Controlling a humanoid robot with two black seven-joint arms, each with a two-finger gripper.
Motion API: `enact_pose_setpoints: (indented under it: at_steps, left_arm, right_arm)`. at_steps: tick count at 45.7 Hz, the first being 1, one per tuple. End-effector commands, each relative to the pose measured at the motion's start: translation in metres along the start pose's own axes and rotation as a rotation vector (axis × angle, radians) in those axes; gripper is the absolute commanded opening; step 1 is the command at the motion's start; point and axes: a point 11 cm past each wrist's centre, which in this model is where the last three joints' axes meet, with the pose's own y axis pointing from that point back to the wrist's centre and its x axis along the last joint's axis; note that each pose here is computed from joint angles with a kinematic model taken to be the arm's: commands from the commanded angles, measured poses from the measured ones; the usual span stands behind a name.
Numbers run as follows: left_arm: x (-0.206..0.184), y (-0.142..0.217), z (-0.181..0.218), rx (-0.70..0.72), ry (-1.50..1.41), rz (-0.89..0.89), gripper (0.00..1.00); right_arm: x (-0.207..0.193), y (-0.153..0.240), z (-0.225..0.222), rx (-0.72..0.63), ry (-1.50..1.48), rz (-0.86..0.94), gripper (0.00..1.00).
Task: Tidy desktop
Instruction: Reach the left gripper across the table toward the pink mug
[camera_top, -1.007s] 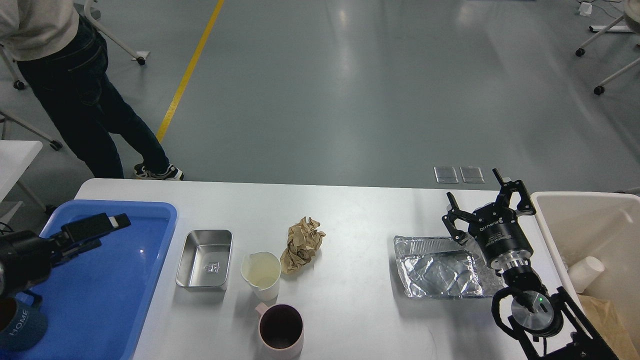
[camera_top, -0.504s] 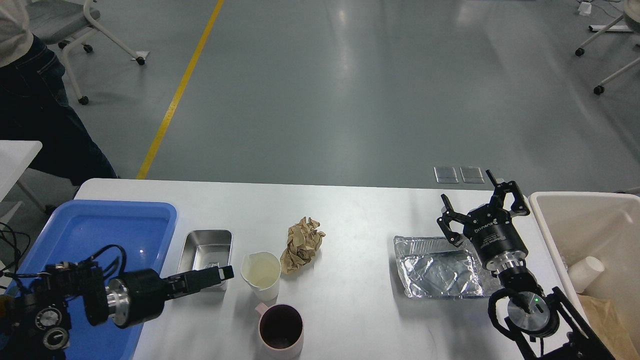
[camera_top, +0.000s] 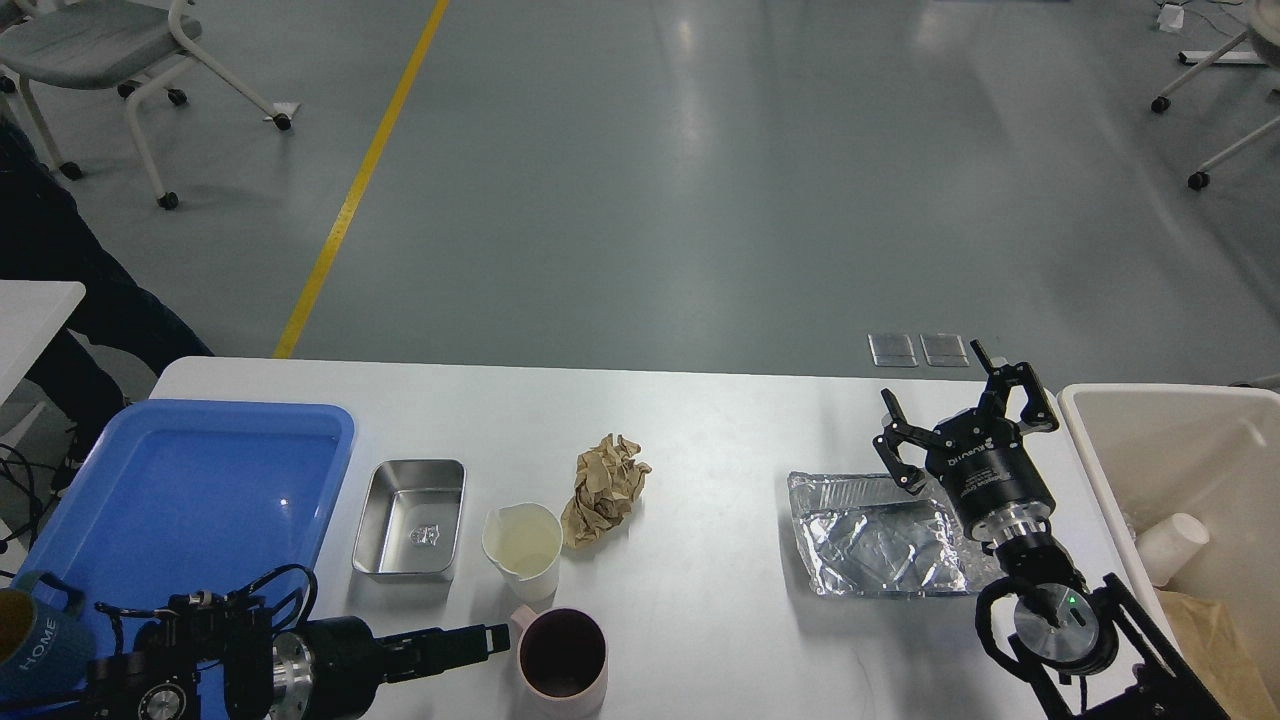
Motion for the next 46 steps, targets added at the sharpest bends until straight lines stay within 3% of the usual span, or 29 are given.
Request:
enact_pose_setpoints:
  at_steps: [1, 14, 36, 46]
  left_arm:
    - [-0.014, -0.011, 0.003, -0.015, 0.035, -0.02, 0.96]
    - [-0.034, -0.032, 0.009, -0.043, 0.093, -0.042, 0.93]
    - [-0.037, -0.025, -0.002, -0.011, 0.099, -0.042, 0.65]
    - [-0.033, -0.025, -0.002, -0.012, 0.092, -0.037, 0.62]
  right_arm:
    - [0.0, 0.0, 0.0, 0.001, -0.001, 0.0, 1.0]
    - [0.0, 0.0, -0.003, 0.002, 0.006, -0.002, 1.0]
    - [-0.001, 0.0, -0.001, 0.001, 0.002, -0.002, 1.0]
    - [-0.001, 0.0, -0.001, 0.002, 0.0, -0.004, 1.0]
